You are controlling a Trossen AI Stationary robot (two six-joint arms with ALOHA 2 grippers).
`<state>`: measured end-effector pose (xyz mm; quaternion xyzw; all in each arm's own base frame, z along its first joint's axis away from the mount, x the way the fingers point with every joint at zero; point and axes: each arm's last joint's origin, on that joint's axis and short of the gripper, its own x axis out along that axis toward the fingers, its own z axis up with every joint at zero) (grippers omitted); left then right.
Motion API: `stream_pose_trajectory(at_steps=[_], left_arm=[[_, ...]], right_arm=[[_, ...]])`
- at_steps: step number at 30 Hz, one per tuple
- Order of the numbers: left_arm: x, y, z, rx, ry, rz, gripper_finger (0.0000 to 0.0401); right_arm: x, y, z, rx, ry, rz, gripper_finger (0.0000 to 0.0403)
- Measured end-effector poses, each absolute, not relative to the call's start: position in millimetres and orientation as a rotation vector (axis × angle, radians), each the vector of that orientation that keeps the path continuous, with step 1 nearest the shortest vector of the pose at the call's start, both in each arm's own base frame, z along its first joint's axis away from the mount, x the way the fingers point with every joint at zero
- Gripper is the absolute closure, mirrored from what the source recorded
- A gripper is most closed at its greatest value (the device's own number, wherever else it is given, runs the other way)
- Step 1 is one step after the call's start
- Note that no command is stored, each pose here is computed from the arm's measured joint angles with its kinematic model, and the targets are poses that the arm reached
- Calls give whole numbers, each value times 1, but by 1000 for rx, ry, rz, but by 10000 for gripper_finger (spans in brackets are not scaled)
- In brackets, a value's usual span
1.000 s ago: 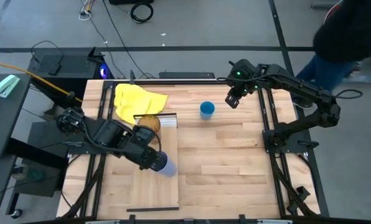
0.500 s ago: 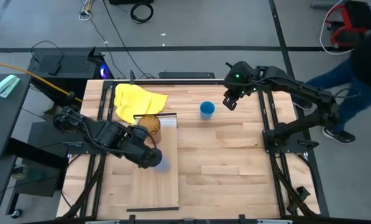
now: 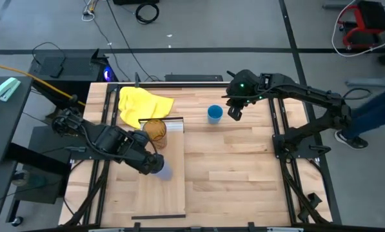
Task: Stack small to large cups/mugs on shelf
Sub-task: Put the purple cup on the shelf
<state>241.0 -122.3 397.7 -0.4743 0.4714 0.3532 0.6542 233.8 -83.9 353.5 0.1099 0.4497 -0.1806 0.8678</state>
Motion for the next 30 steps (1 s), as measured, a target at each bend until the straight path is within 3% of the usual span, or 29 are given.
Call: stream_pose_trajectory(at_steps=[30], left_arm=[[241, -124, 397, -1043, 1056, 793, 391]], right_arm=[[235, -84, 353, 231, 938, -379, 345]])
